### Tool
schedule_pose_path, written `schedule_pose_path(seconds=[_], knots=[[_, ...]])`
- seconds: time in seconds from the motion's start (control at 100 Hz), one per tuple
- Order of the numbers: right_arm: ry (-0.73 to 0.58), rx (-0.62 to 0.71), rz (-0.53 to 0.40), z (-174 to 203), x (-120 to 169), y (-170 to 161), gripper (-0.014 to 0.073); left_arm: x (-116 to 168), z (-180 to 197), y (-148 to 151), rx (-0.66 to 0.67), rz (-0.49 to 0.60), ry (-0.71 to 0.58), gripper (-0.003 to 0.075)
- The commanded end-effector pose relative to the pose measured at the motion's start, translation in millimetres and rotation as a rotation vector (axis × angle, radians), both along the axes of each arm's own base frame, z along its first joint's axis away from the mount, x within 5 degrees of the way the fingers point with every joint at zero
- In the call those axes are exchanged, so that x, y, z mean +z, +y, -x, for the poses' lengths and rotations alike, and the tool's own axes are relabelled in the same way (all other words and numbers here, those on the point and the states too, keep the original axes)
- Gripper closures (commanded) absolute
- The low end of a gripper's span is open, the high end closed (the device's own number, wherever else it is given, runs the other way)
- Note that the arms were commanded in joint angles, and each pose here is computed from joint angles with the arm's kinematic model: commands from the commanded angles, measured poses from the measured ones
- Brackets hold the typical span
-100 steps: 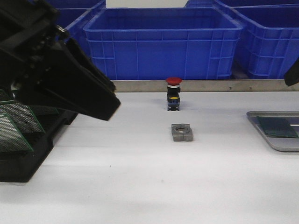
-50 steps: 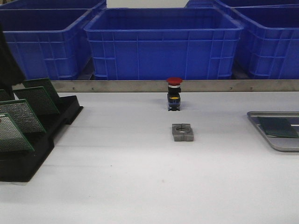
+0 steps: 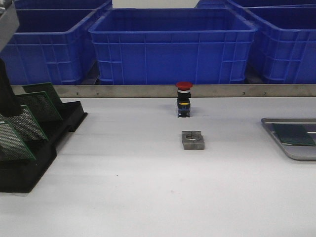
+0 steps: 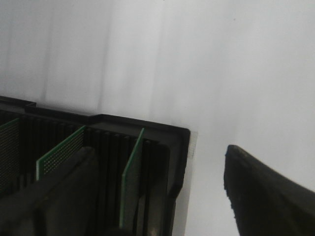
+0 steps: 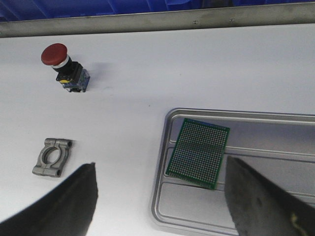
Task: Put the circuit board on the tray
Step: 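Grasp a second green circuit board from the rack with the left gripper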
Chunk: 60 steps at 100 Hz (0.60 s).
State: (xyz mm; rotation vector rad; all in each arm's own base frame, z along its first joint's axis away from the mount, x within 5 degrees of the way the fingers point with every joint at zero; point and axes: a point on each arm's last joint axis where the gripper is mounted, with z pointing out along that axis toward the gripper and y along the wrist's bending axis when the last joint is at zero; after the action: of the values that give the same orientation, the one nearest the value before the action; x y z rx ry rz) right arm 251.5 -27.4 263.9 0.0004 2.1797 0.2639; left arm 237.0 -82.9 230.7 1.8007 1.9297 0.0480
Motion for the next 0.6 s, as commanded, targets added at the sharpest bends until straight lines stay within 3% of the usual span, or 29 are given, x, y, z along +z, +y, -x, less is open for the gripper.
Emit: schedule_pose_path(seconds=[0.0, 0.14, 0.5, 0.59], knots=[[-0.055, -0.015, -0.006, 0.8, 14.4, -0.7, 0.0036, 6.5, -11.7, -1.7, 0.054, 0.043, -0.073, 0.023], [-0.054, -0.012, -0.008, 0.9, 14.4, -0.4, 0.0036, -1.6, -21.7, -2.7, 0.074, 0.039, -0.094, 0.0263], [-0.054, -0.012, -0.008, 0.9, 14.4, -0.4, 0.0036, -2.9, -23.4, -2.7, 0.077, 0.038, -0.1, 0.0736], [-0.054, -0.012, -0.008, 0.9, 14.4, -0.4, 0.0036, -2.9, -23.4, -2.7, 0.077, 0.038, -0.1, 0.074]])
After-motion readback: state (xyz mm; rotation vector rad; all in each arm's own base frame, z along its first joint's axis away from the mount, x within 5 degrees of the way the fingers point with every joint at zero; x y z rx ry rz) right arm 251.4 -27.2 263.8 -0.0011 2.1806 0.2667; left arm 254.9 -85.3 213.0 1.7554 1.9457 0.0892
